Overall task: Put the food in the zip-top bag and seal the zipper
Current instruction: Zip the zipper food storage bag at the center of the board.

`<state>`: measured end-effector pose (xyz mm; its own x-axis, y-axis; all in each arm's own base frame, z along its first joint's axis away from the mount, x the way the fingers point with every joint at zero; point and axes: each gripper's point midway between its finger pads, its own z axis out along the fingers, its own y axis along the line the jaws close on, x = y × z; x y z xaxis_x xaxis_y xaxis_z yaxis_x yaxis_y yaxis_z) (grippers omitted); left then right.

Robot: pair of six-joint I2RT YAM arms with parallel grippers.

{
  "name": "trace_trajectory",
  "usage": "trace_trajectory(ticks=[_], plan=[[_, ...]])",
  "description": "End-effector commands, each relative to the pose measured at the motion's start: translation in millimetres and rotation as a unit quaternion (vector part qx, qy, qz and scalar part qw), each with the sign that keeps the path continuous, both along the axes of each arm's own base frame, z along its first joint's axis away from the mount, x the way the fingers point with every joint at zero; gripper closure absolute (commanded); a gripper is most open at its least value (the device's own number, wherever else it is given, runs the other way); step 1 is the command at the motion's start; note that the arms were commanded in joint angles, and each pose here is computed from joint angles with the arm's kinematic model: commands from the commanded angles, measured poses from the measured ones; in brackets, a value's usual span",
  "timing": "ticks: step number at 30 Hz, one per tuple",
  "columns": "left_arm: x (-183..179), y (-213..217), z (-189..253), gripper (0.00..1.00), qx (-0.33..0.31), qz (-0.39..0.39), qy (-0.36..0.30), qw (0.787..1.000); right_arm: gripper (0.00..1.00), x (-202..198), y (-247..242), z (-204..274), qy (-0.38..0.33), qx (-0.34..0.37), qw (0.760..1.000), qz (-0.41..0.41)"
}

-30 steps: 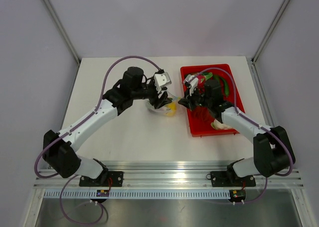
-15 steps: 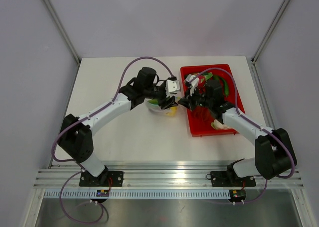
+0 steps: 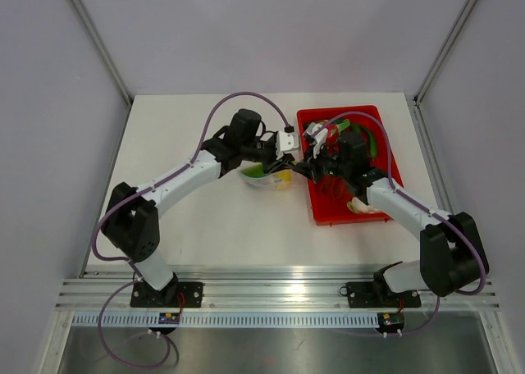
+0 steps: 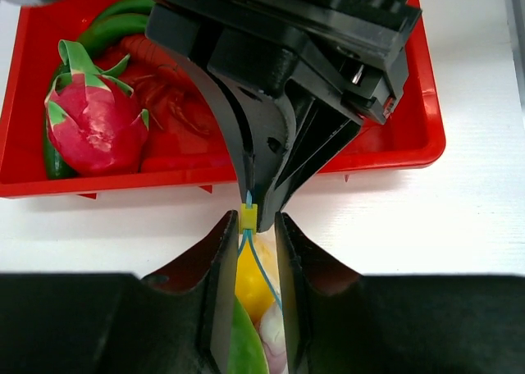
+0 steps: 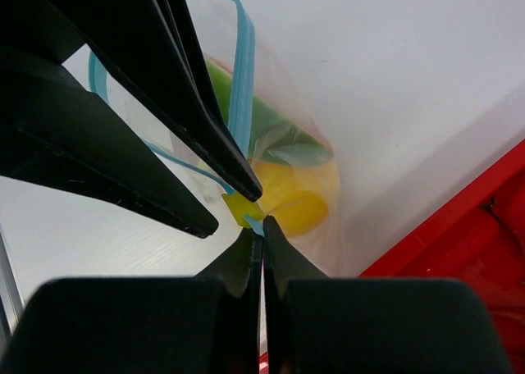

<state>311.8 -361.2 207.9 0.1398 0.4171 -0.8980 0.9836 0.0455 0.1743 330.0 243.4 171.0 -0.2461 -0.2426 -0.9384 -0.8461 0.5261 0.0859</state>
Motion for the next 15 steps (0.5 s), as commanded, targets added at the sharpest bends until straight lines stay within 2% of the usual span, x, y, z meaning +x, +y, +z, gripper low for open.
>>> trace_trajectory(ticks=[1,6,15], plan=[[3,-11,23,0.74,-0.024,-0.023,-0.026,0.999,1.00,-3,5,24,-0.031,0.019,0.999,0.016],[3,-10,16,0.71,-0.014,-0.024,-0.017,0.999,1.00,-3,5,25,-0.030,0.019,0.999,0.018],[4,-11,10,0.73,-0.005,-0.023,-0.005,1.000,1.00,-2,5,24,-0.027,0.017,0.999,0.016]])
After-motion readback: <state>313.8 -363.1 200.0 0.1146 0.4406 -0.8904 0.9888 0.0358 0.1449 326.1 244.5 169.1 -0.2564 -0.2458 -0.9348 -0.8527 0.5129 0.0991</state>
